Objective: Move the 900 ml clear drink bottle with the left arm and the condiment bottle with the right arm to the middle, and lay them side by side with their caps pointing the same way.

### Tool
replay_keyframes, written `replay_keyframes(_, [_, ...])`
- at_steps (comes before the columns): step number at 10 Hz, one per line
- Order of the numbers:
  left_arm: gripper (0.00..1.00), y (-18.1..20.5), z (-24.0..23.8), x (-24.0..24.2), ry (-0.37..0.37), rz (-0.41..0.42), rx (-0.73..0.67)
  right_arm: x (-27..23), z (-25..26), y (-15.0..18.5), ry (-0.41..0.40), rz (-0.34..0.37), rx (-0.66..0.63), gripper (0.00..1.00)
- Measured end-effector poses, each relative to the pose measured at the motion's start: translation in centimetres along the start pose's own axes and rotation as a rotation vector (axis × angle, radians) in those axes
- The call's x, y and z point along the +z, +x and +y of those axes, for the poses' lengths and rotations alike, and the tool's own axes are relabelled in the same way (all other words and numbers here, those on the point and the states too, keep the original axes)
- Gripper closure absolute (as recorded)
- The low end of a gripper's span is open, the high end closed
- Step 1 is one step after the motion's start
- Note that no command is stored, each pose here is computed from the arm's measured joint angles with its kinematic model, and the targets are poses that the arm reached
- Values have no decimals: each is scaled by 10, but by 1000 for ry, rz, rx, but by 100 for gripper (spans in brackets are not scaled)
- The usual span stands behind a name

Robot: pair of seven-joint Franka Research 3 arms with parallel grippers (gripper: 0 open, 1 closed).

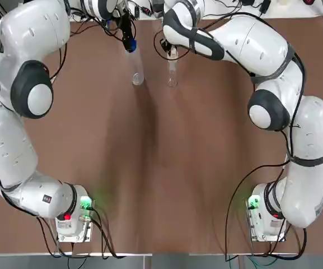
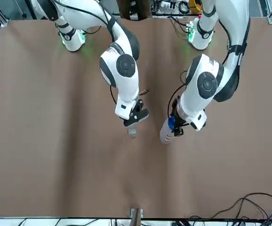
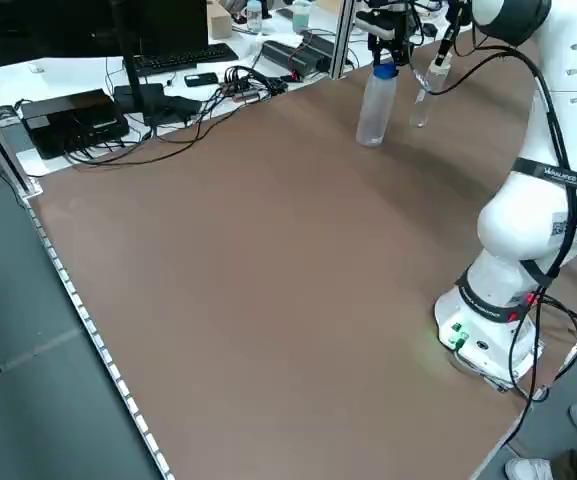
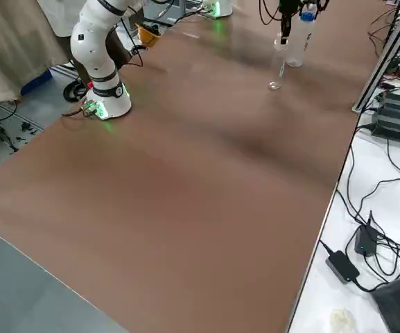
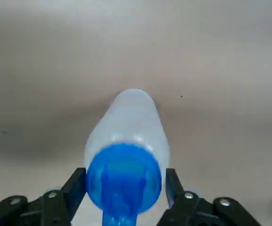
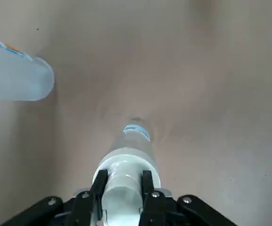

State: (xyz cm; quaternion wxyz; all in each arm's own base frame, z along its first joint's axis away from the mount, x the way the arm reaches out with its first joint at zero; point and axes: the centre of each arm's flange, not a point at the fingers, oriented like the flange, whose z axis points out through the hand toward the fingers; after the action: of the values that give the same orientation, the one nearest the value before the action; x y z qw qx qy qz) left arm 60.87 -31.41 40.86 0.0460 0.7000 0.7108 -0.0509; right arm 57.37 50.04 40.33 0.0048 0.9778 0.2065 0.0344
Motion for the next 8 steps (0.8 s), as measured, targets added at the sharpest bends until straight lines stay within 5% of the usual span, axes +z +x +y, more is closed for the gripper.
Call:
replay_keyframes(2, [0,0,0,0,-1,-1,0,-1,-3,-1,1,2,-7,66])
replay_keyframes(8, [0,20,8,-59,-60,-12,120,-2,-7,-2,1,5,-14,66])
